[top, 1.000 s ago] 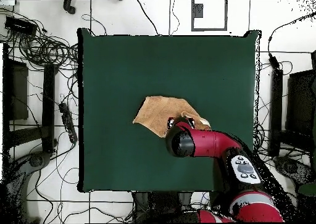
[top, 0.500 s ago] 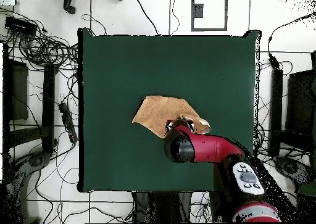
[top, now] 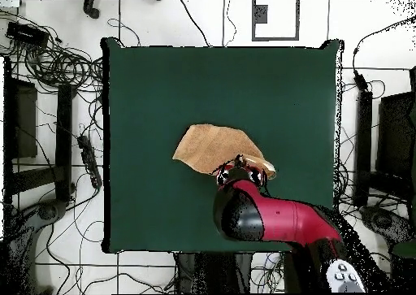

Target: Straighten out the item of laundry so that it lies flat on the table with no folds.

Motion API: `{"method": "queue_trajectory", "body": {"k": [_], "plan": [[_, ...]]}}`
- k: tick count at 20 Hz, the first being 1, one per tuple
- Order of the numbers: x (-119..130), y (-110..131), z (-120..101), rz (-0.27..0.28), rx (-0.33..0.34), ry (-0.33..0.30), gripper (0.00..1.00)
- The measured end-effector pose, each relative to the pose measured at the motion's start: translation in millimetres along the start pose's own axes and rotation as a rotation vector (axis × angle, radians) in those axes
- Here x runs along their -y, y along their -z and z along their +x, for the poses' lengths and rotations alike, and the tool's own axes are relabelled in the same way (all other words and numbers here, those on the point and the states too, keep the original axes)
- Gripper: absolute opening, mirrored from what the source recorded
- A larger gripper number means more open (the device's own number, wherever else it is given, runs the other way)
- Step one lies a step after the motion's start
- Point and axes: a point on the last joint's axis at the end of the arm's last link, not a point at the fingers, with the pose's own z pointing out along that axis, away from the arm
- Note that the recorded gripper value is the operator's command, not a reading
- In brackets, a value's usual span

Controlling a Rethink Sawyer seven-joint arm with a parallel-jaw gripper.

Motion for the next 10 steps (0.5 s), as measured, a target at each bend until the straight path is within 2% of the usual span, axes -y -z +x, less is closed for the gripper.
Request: {"method": "queue_trajectory", "body": {"k": [1,4,9,10], "plan": [[4,16,-2,0.010,0.010,-0.009,0.00],[4,31,-4,0.018,0.026,-0.014,0.00],[2,44,1,0.022,0.031,-0.022,0.00],[0,44,6,0.018,0.020,-0.027,1.00]]}}
